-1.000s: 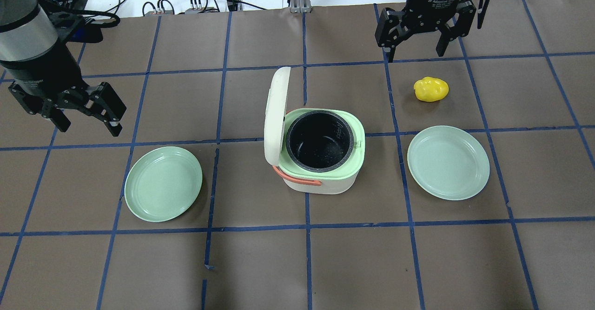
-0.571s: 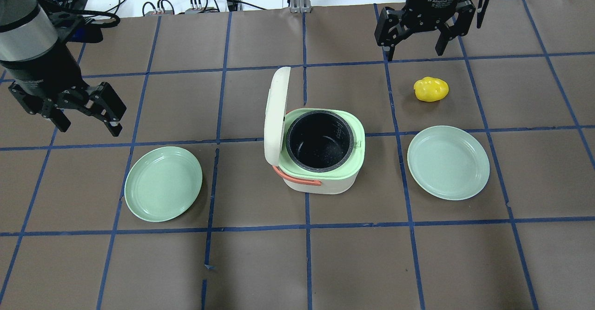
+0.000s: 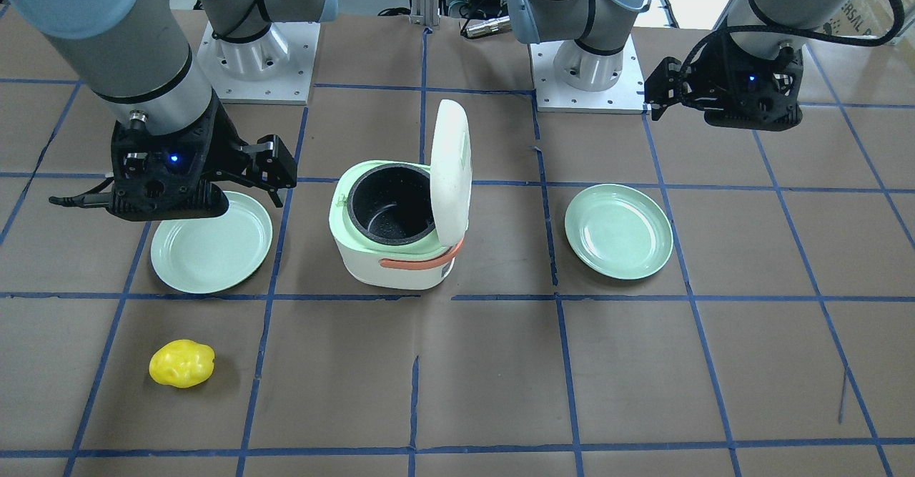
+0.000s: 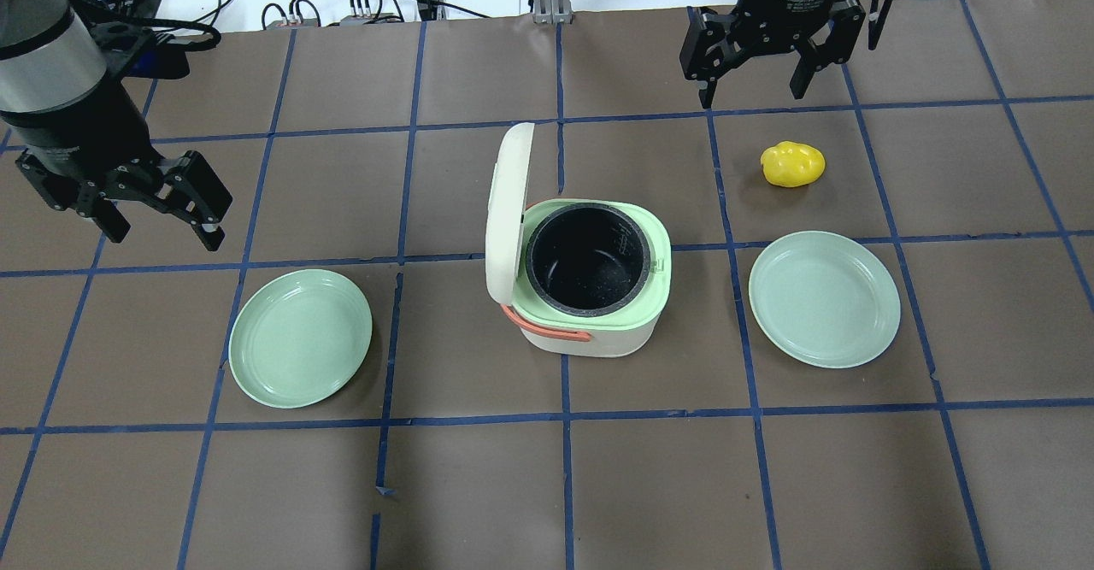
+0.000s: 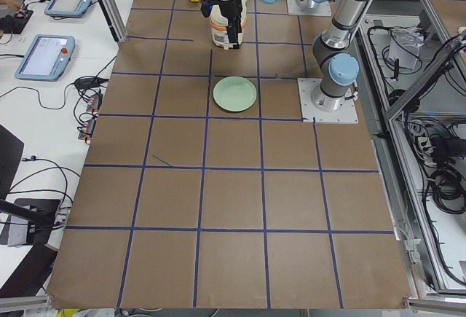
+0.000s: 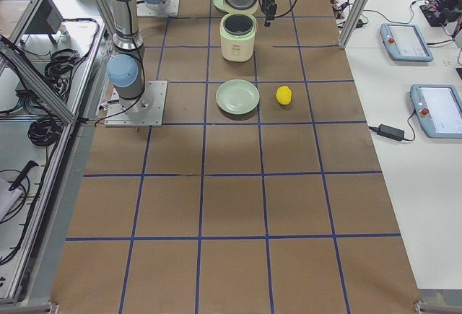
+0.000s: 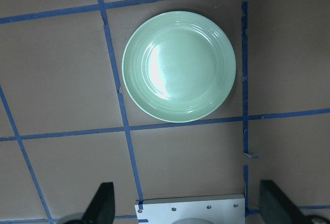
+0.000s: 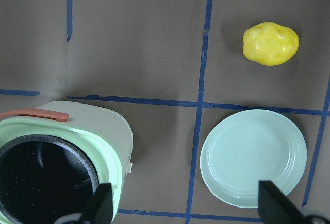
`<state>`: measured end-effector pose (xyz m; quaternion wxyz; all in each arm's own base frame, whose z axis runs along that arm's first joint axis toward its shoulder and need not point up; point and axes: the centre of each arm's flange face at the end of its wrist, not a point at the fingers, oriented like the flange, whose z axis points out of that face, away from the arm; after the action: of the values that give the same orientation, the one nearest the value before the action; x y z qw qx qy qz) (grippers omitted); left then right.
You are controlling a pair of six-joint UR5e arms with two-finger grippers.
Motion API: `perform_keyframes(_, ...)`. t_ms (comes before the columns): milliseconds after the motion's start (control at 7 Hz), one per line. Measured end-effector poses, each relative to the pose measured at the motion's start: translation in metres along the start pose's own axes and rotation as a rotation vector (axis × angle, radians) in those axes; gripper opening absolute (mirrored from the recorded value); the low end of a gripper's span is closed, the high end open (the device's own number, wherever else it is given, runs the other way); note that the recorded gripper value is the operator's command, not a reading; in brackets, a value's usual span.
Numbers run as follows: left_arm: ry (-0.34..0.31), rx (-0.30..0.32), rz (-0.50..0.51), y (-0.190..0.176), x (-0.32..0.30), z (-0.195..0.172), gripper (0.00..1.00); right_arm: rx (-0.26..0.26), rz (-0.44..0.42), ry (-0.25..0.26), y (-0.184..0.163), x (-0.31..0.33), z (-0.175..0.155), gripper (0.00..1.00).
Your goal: Press rice cooker button
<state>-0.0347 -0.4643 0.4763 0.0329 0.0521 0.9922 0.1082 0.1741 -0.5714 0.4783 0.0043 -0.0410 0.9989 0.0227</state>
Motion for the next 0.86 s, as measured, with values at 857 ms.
perform_keyframes(857,0.000,0.000,0.000,0.0000,0.0000,0.0000,1.00,-0.018,0.001,-0.001,0.0022,-0.0006,0.0093,0.99)
